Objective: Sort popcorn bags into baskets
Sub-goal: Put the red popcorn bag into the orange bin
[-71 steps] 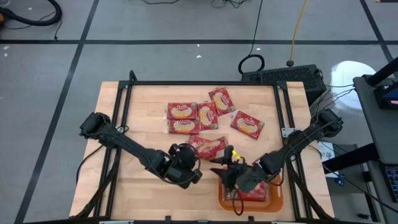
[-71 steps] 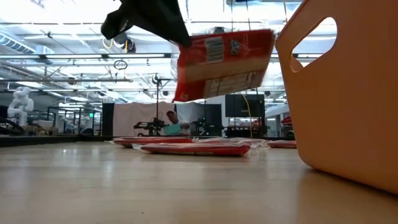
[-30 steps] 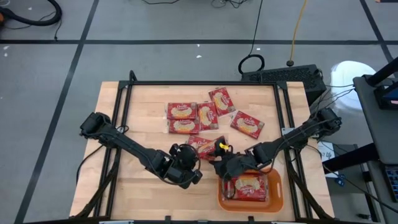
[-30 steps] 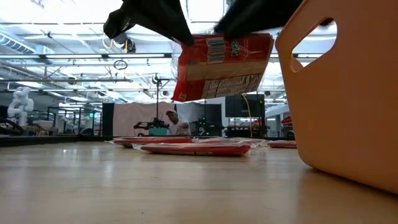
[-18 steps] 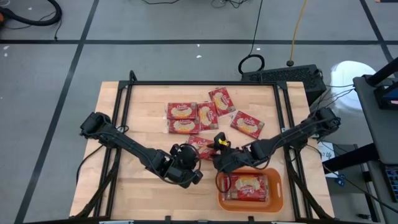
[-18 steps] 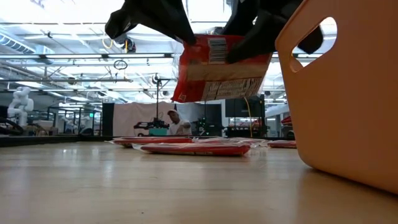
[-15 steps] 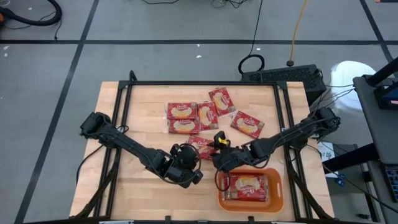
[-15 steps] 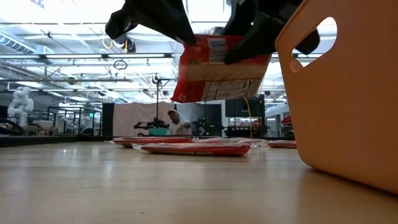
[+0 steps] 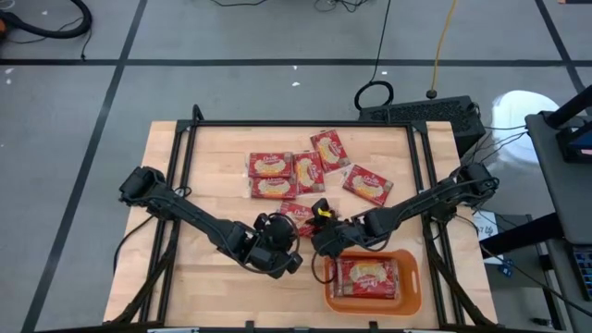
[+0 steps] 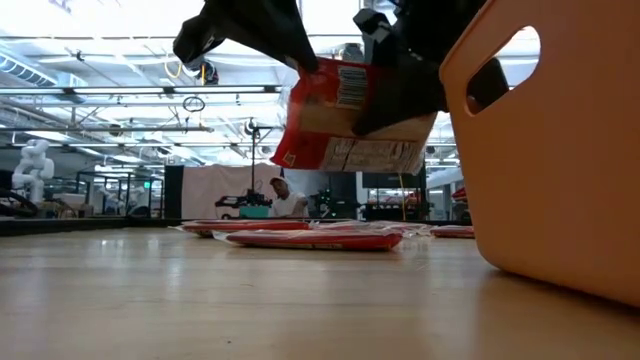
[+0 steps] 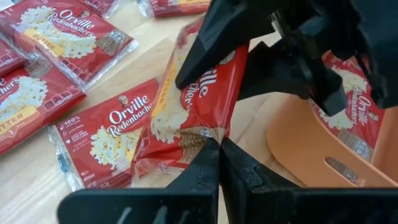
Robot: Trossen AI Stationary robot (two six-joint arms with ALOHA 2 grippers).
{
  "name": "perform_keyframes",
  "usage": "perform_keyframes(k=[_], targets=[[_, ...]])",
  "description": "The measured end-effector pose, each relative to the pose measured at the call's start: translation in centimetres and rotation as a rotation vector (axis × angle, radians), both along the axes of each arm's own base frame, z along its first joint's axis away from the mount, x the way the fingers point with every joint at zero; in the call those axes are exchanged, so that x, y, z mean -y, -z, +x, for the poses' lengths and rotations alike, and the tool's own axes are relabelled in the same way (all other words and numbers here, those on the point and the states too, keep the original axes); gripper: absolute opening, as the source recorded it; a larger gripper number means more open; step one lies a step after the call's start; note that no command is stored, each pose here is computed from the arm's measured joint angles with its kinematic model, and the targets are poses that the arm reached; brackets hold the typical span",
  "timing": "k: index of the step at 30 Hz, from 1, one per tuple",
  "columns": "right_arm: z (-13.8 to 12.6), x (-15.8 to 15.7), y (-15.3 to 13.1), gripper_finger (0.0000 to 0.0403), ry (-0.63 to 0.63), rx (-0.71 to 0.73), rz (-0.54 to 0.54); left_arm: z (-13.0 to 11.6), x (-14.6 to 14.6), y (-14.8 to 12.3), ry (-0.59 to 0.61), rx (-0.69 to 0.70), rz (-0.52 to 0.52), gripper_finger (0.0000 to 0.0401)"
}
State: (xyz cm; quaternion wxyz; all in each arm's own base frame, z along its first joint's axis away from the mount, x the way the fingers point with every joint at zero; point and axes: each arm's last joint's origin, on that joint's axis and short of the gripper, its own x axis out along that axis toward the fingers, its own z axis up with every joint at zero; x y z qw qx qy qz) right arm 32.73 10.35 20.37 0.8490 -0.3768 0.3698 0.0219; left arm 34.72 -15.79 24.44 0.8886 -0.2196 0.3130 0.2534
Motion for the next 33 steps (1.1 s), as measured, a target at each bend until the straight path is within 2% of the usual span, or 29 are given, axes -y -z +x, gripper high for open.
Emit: perform_keyframes(k=[11, 18, 21, 29, 33], targets=[[0.1, 0.0, -0.3, 0.0038, 0.000, 0.027, 0.006, 0.1, -0.2, -0.1, 0.000, -0.001, 0.009, 0.0022], [0.1, 0.0, -0.5, 0.0029, -0.001, 0.032, 0.007, 0.5, 0.0, -0.5, 0.063, 0.033, 0.050, 0.0028], [-0.2, -0.2, -0.9, 0.0033, -0.004, 0.043, 0.013, 0.8, 0.1, -0.7, 0.079, 0.068, 0.061, 0.0055], [-1.1, -0.7, -2.1, 0.0029, -0.011, 0.061, 0.036, 1.4, 0.4, -1.4, 0.090, 0.146, 0.062, 0.0158], [-1.8, -0.9, -2.6, 0.0030, -0.005, 0.054, 0.055, 1.6, 0.8, -1.8, 0.116, 0.190, 0.068, 0.0191]])
